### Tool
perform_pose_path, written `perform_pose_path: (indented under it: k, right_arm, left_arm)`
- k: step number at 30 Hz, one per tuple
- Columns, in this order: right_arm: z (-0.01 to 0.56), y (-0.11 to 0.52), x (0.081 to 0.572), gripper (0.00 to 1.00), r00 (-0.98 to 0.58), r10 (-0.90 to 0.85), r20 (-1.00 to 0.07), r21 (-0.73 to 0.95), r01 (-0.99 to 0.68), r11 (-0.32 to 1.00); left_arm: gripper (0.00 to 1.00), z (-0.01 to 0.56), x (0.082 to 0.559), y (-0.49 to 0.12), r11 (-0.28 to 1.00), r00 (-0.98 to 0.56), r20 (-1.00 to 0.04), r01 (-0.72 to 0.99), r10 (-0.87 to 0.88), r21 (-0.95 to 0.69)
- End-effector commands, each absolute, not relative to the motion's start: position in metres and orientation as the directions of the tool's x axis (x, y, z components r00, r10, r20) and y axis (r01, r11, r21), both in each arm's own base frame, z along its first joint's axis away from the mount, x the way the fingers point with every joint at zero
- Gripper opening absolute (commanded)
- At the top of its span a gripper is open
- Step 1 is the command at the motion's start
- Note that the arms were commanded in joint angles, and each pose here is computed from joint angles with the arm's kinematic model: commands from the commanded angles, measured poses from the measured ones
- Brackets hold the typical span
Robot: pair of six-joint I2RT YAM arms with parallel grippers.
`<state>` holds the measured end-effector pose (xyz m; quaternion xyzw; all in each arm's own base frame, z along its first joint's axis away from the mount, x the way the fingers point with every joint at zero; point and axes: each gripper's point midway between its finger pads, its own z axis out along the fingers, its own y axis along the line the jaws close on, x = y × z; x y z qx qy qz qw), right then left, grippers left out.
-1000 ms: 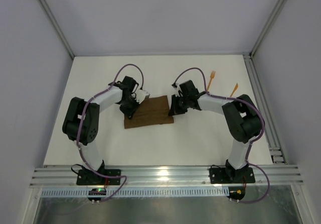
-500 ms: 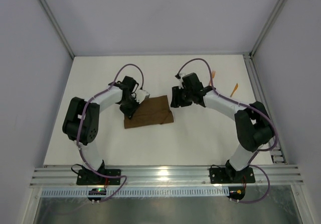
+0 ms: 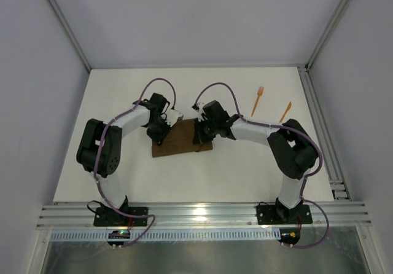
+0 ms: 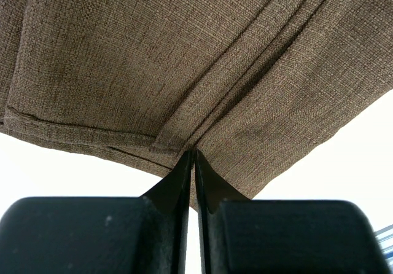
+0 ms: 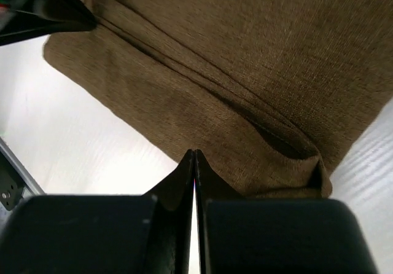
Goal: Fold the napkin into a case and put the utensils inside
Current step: Fold the lower triangle-folded napkin at the center of the board.
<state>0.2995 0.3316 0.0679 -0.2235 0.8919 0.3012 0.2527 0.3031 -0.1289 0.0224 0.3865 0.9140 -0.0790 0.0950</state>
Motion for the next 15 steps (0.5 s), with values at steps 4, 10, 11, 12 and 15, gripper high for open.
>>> perform_pose_path:
  k: [4, 10, 11, 12, 15]
  right_arm:
    - [0.039, 0.335, 0.311, 0.03, -0.859, -0.154, -0.488, 0.551, -0.44, 0.709]
    - [0.008, 0.316, 0.306, 0.03, -0.9, -0.162, -0.405, 0.521, -0.373, 0.768]
    - [0.008, 0.315, 0.307, 0.03, -0.9, -0.161, -0.405, 0.521, -0.372, 0.768]
    - [0.007, 0.315, 0.306, 0.03, -0.902, -0.163, -0.4, 0.522, -0.37, 0.769]
    - [0.009, 0.315, 0.307, 0.03, -0.9, -0.16, -0.406, 0.518, -0.371, 0.771]
  left_arm:
    - [0.11, 0.024, 0.312, -0.13, 0.7, -0.684, -0.27, 0.712, 0.677, -0.047]
    - [0.25, 0.058, 0.318, -0.149, 0.692, -0.673, -0.368, 0.715, 0.642, -0.098]
    - [0.28, 0.066, 0.319, -0.153, 0.689, -0.667, -0.389, 0.717, 0.636, -0.103]
    - [0.29, 0.075, 0.321, -0.155, 0.686, -0.659, -0.41, 0.72, 0.63, -0.104]
    - [0.3, 0.115, 0.327, -0.167, 0.674, -0.619, -0.514, 0.731, 0.594, -0.102]
